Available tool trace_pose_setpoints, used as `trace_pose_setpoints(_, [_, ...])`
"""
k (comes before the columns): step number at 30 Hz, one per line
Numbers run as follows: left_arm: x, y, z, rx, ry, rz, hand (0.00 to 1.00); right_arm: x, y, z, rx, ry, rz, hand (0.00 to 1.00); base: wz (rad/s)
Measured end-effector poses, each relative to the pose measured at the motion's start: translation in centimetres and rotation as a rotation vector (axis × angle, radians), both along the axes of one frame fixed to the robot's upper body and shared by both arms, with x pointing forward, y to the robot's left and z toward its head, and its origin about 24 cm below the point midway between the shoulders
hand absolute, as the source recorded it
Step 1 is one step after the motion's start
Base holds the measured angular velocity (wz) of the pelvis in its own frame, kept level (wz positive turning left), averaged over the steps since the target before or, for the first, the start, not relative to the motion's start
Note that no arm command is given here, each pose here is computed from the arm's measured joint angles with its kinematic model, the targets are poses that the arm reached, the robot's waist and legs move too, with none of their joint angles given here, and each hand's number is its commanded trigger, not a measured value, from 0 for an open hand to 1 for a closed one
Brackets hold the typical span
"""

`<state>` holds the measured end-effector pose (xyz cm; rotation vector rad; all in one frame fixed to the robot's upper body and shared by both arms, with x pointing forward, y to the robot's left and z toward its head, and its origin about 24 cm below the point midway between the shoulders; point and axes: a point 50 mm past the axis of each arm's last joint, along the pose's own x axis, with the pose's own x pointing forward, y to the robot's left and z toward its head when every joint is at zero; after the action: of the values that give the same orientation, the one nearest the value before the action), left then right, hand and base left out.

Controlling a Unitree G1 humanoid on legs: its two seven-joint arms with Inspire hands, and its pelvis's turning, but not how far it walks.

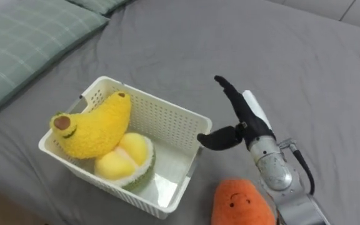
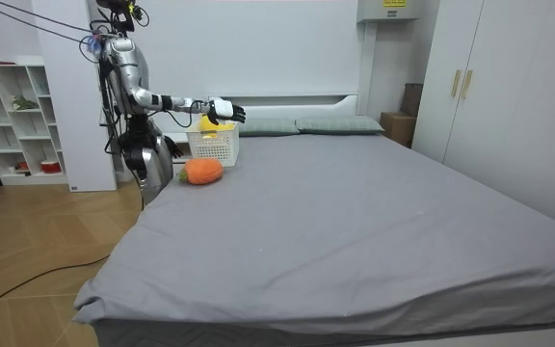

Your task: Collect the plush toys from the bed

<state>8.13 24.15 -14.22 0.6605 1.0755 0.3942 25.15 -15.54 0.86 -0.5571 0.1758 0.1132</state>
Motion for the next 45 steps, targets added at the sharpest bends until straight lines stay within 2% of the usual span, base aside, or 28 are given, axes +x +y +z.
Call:
trace_pose_setpoints(5, [-1.4, 0.4, -0.1, 0.018, 0.016, 0.040, 0.00, -2.6, -2.8, -2.9, -0.026, 0.113, -0.123, 0.00, -0.17])
trace_pose_setpoints(10, [-2.3, 0.5, -0.3, 0.014, 0.035, 0.058, 0.00, -6.5, -5.1, -7.2, -0.072, 0.322, -0.190, 0.00, -0.14])
trace_pose_setpoints(18, [-2.3, 0.4, -0.3, 0.022, 0.033, 0.050, 0.00, -8.9, -5.4, -9.9, -0.080, 0.483, -0.174, 0.00, -0.02])
trace_pose_setpoints(25, [-2.0, 0.1, -0.3, 0.016, 0.028, 0.037, 0.00, -9.9, -3.7, -11.3, -0.114, 0.564, -0.065, 0.00, 0.05])
trace_pose_setpoints(26, [-2.0, 0.0, -0.4, 0.015, 0.030, 0.031, 0.00, -10.2, -3.5, -11.7, -0.121, 0.589, -0.049, 0.07, 0.11])
trace_pose_setpoints(28, [-1.9, -0.1, -0.4, 0.014, 0.031, 0.018, 0.00, -10.7, -3.2, -12.2, -0.133, 0.626, -0.019, 1.00, 0.10])
trace_pose_setpoints(36, [-1.7, -0.6, -0.5, -0.005, 0.033, -0.006, 0.00, -11.8, -2.3, -13.2, -0.124, 0.725, 0.068, 1.00, 0.03])
trace_pose_setpoints(45, [-1.5, -1.1, -0.6, -0.050, 0.032, -0.019, 0.00, -11.8, -2.3, -13.3, -0.154, 0.731, 0.076, 1.00, 0.00])
